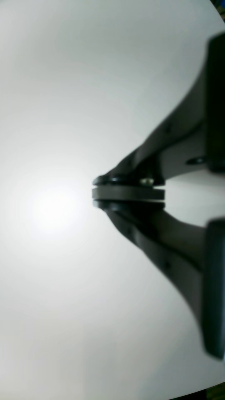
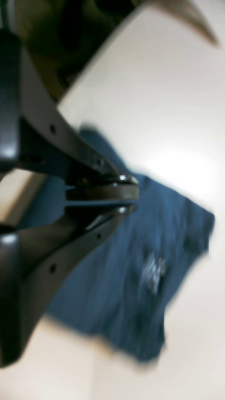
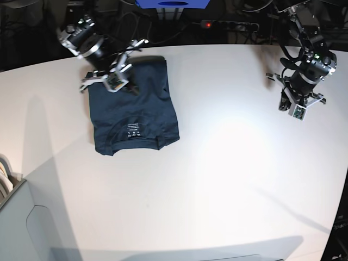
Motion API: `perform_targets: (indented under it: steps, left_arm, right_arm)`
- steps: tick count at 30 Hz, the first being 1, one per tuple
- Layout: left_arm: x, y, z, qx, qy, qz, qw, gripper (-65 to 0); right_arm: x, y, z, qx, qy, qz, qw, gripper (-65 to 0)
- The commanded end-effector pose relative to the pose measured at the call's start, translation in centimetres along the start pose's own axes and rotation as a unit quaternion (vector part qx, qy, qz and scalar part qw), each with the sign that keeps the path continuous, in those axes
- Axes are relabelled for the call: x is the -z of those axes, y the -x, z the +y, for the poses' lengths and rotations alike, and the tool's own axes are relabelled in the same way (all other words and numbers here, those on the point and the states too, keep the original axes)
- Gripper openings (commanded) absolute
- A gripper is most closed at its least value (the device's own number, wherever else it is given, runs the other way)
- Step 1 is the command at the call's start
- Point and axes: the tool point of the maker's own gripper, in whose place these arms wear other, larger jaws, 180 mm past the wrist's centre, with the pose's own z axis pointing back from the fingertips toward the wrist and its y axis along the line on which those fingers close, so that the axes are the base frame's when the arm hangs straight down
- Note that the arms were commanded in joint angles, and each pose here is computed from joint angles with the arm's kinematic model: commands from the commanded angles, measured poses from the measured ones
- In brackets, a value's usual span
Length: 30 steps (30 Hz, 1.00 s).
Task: Fold the T-shirt properly
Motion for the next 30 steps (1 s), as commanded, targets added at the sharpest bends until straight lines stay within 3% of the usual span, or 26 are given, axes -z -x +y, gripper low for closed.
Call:
perform_targets:
  steps: [1, 5, 8, 20, 26, 30]
  left_arm:
    - [-0.4, -1.0, 0.6, 0.006, -0.007, -0.017, 1.0, -65.0]
    - [-0.6, -0.3, 0.2, 0.004, -0.001, -0.012, 1.0, -65.0]
    - [-0.6, -0.2, 0.0, 0.004, 0.002, -0.011, 1.0, -65.0]
    - [-0.7, 0.4, -0.1, 0.003, 0.003, -0.002, 1.0, -65.0]
    - [-0.8, 0.8, -0.3, 0.002, 0.005, 0.001, 1.0, -65.0]
    - [-0.9, 0.9, -0.4, 0.003, 0.006, 0.002, 1.0, -65.0]
  right_arm:
    - [-0.5, -0.4, -1.2, -0.008, 0.013, -0.008, 0.9999, -65.0]
    - [-1.2, 2.3, -5.1, 0.012, 0.066, 0.024, 0.9975, -65.0]
    - [-1.5, 3.8, -6.9, 0.01, 0.078, 0.042, 0.996, -65.0]
    - [-0.7, 8.0, -6.5, 0.048, 0.058, 0.084, 0.9936, -65.0]
    - [-0.9, 7.8, -6.5, 0.046, 0.06, 0.082, 0.9937, -65.0]
    - [-2.8, 5.7, -8.9, 0.044, 0.102, 0.048, 0.9927, -65.0]
